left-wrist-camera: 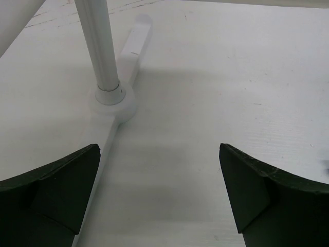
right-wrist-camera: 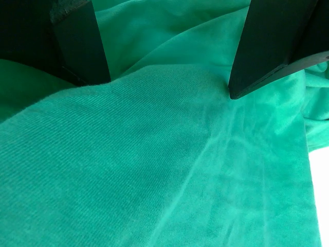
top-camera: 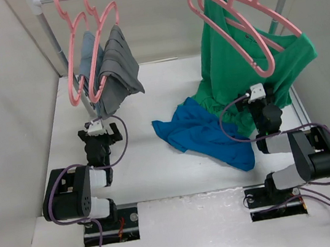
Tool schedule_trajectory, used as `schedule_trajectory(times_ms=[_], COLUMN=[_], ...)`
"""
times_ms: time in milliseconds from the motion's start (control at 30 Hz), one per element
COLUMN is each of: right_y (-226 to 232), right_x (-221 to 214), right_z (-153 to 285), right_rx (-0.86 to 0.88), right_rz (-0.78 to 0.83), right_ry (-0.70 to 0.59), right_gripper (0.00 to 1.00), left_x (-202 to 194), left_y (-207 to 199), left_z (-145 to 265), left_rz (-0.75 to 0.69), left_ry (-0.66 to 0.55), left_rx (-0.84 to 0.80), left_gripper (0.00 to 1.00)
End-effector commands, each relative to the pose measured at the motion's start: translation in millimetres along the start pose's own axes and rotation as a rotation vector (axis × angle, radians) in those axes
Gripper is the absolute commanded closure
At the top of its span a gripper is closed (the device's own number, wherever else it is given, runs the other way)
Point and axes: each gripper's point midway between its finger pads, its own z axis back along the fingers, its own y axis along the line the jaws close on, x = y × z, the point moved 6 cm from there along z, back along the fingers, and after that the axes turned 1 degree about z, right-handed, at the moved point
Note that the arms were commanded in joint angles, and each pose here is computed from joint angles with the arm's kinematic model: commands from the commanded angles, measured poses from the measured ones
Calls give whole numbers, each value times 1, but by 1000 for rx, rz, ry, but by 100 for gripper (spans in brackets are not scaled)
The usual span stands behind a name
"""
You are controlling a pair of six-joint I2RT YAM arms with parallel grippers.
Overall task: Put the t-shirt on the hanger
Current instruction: Grab a hanger with the right arm
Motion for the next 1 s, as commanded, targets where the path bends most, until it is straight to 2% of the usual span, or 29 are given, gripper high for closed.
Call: schedule_trajectory(times_ms=[0,167,267,300,333,367,400,467,500,533,633,700,733,767,800,833,867,900,967], right_y=[-4,-4,-4,-4,-4,-4,-4,-4,-4,-4,2,2,8,5,16,22,30,43,49], right_x=[20,20,18,18,18,18,18,18,18,18,23,30,32,60,42,43,66,48,48], right_z=[-8,-8,-7,-7,-7,-7,-7,-7,-7,-7,-13,-17,-21,-41,-42,-47,-61,-56,-51], right_rx=[-8,-8,-4,-4,-4,-4,-4,-4,-4,-4,32,57,130,156,236,271,289,328,241], right_rz=[2,2,2,2,2,2,2,2,2,2,25,41,65,81,76,75,90,120,212], right_ry=[-78,-78,-69,-69,-69,-69,-69,-69,-69,-69,-61,-53,-36,-61,96,147,146,275,353], right_gripper=[0,0,0,0,0,0,0,0,0,0,0,0,0,0,0,0,0,0,0], left_x=[47,52,49,56,63,57,48,44,44,22,5,7,8,5,10,10,10,14,28], left_y=[-5,-7,-14,-16,-20,-37,-43,-55,-68,-73,-78,-82,-85,-86,-88,-91,-91,-92,-94], left_z=[-5,-5,17,26,36,48,51,61,64,69,74,79,81,84,86,87,88,86,82], left_rz=[34,13,-30,-67,-106,-178,-244,-454,-536,-652,-729,-772,-842,-865,-899,-927,-977,-998,-996], left_ry=[-223,-249,-293,-351,-397,-402,-365,-384,-394,-317,-215,-242,-279,-276,-311,-325,-337,-351,-347], left_rx=[-16,-38,-132,-161,-210,-363,-442,-589,-728,-856,-970,-991,-1012,-1029,-1023,-1029,-1027,-1018,-965], left_gripper=[0,0,0,0,0,0,0,0,0,0,0,0,0,0,0,0,0,0,0])
